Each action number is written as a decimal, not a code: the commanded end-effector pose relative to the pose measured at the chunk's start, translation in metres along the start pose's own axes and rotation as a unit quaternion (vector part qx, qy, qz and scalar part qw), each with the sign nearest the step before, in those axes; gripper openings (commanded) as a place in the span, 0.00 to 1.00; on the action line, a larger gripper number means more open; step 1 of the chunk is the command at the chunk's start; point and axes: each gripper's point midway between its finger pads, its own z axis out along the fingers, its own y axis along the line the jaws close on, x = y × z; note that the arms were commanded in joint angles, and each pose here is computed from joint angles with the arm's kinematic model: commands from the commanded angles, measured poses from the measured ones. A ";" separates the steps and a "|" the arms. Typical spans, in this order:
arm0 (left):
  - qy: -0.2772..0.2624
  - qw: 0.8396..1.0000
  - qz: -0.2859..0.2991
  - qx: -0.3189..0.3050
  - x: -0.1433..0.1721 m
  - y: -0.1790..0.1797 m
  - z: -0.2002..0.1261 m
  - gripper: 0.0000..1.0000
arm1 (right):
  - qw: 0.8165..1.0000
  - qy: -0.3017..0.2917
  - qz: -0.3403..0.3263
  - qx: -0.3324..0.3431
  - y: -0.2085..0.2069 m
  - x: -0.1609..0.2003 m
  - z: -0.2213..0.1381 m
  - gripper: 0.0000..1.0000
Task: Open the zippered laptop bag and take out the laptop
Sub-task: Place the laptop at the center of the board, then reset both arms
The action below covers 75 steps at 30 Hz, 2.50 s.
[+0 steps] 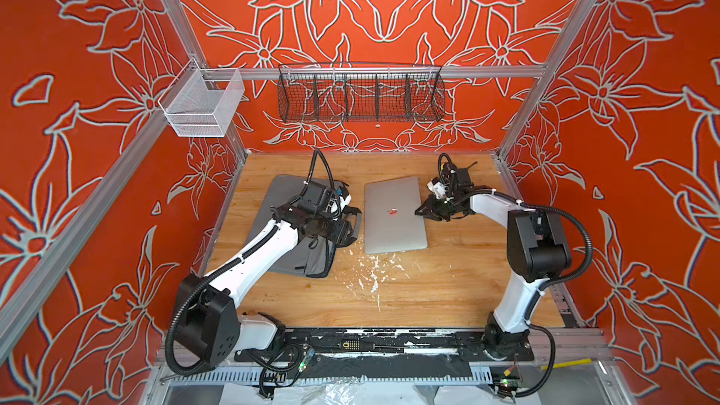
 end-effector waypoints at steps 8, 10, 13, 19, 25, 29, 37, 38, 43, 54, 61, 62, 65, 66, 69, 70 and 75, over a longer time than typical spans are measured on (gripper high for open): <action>-0.017 1.000 0.012 -0.001 -0.002 -0.001 -0.013 0.65 | 0.977 0.015 0.004 0.212 -0.079 0.021 0.001 0.26; -0.019 1.000 0.012 -0.002 -0.002 -0.002 -0.015 0.65 | 0.977 0.013 0.001 0.215 -0.077 0.021 -0.001 0.27; -0.022 1.000 0.013 -0.006 0.000 -0.001 -0.017 0.65 | 0.976 0.009 0.000 0.218 -0.076 0.019 -0.003 0.28; -0.029 0.999 0.016 -0.010 -0.001 0.000 -0.022 0.65 | 0.976 0.003 -0.005 0.217 -0.068 0.017 -0.012 0.28; -0.044 0.999 0.021 -0.022 -0.010 0.000 -0.035 0.67 | 0.976 -0.021 -0.030 0.214 -0.041 0.007 -0.038 0.28; -0.053 0.997 0.030 -0.042 -0.018 0.003 -0.049 0.68 | 0.975 -0.049 -0.050 0.213 -0.018 0.000 -0.065 0.29; -0.089 0.988 0.043 -0.116 -0.040 0.019 -0.089 0.77 | 0.964 -0.125 -0.094 0.215 0.022 -0.006 -0.134 0.31; -0.094 0.986 0.040 -0.131 -0.042 0.023 -0.095 0.78 | 0.961 -0.135 -0.100 0.219 0.025 -0.005 -0.143 0.31; -0.125 0.973 0.016 -0.194 -0.049 0.044 -0.122 0.87 | 0.943 -0.193 -0.129 0.237 0.037 -0.001 -0.186 0.35; -0.236 0.941 -0.069 -0.233 -0.045 0.075 -0.176 0.97 | 0.882 -0.342 -0.151 0.288 0.029 0.016 -0.255 0.55; -0.307 0.892 -0.103 -0.315 -0.015 0.108 -0.184 0.98 | 0.840 -0.394 -0.148 0.343 0.001 0.028 -0.269 0.70; -0.320 0.887 -0.101 -0.319 -0.011 0.109 -0.181 0.98 | 0.834 -0.404 -0.151 0.344 -0.002 0.030 -0.268 0.71; -0.347 0.868 -0.116 -0.335 0.006 0.119 -0.172 0.97 | 0.819 -0.427 -0.163 0.346 -0.010 0.037 -0.266 0.76; -0.354 0.863 -0.121 -0.339 0.012 0.122 -0.167 0.97 | 0.814 -0.436 -0.167 0.346 -0.014 0.038 -0.262 0.76; -0.370 0.851 -0.147 -0.343 0.031 0.131 -0.151 0.97 | 0.801 -0.461 -0.177 0.337 -0.025 0.044 -0.250 0.93; -0.374 0.847 -0.157 -0.345 0.037 0.133 -0.147 0.97 | 0.799 -0.467 -0.181 0.332 -0.027 0.046 -0.246 0.97; -0.376 0.829 -0.179 -0.373 0.064 0.148 -0.130 0.97 | 0.788 -0.490 -0.196 0.317 -0.042 0.059 -0.226 0.97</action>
